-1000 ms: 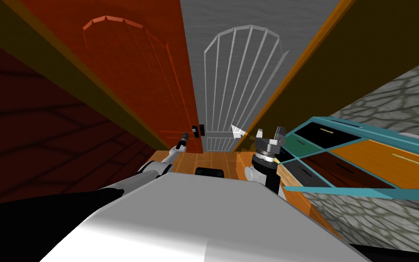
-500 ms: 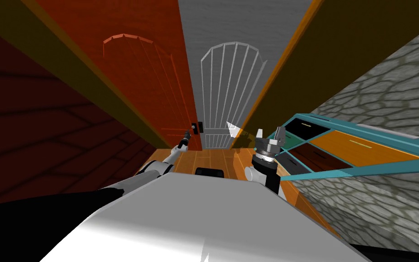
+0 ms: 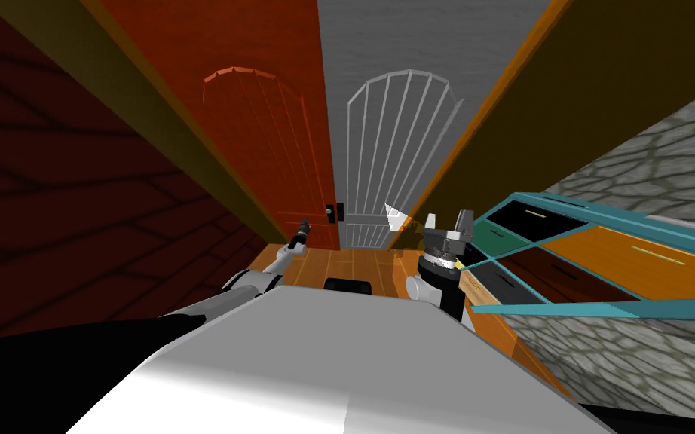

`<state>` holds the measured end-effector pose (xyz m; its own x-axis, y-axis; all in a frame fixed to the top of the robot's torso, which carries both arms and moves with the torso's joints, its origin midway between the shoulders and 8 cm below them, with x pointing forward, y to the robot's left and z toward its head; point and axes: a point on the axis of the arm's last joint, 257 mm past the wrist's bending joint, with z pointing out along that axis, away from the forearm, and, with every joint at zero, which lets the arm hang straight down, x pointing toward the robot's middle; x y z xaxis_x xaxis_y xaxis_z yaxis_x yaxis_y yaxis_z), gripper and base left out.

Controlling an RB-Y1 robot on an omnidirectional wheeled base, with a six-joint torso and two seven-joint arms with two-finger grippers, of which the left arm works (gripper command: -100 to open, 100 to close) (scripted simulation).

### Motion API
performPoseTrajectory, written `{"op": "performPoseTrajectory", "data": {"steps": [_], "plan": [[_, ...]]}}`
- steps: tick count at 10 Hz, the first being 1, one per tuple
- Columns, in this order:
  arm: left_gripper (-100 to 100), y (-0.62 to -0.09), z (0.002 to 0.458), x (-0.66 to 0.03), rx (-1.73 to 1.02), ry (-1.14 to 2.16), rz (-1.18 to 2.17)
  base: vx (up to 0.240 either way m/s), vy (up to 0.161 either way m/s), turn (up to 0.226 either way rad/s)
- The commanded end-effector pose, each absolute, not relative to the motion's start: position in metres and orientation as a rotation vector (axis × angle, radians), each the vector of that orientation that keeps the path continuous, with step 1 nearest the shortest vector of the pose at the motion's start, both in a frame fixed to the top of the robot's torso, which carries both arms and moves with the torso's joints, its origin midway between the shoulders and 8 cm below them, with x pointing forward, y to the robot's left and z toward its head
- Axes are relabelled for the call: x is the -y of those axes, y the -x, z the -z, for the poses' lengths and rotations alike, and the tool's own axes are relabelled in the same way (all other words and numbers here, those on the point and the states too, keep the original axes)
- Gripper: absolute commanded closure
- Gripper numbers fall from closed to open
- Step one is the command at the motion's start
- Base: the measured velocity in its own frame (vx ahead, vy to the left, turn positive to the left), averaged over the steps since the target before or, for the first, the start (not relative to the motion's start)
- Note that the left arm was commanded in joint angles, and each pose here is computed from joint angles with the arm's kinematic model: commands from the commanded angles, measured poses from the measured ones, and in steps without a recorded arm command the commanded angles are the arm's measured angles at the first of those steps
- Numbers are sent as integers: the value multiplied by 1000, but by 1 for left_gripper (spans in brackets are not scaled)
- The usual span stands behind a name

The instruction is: Pull the door open

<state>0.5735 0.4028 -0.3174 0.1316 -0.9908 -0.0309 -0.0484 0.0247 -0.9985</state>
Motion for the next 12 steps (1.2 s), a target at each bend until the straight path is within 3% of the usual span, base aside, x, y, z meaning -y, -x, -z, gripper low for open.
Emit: {"op": "performPoseTrajectory", "data": {"steps": [1, 3, 8, 9, 12], "plan": [[-100, -572, 319, -408, -1153, 1286, 1057, 165, 90, -24], [-100, -577, 315, -400, -1152, 1277, 1072, 187, -17, -71], [-100, -594, 299, -362, -1154, 1242, 1139, 189, -99, -131], [100, -594, 299, -362, -1154, 1242, 1139, -11, 7, 44], [100, -594, 299, -362, -1154, 1242, 1139, -29, 15, -15]]}}
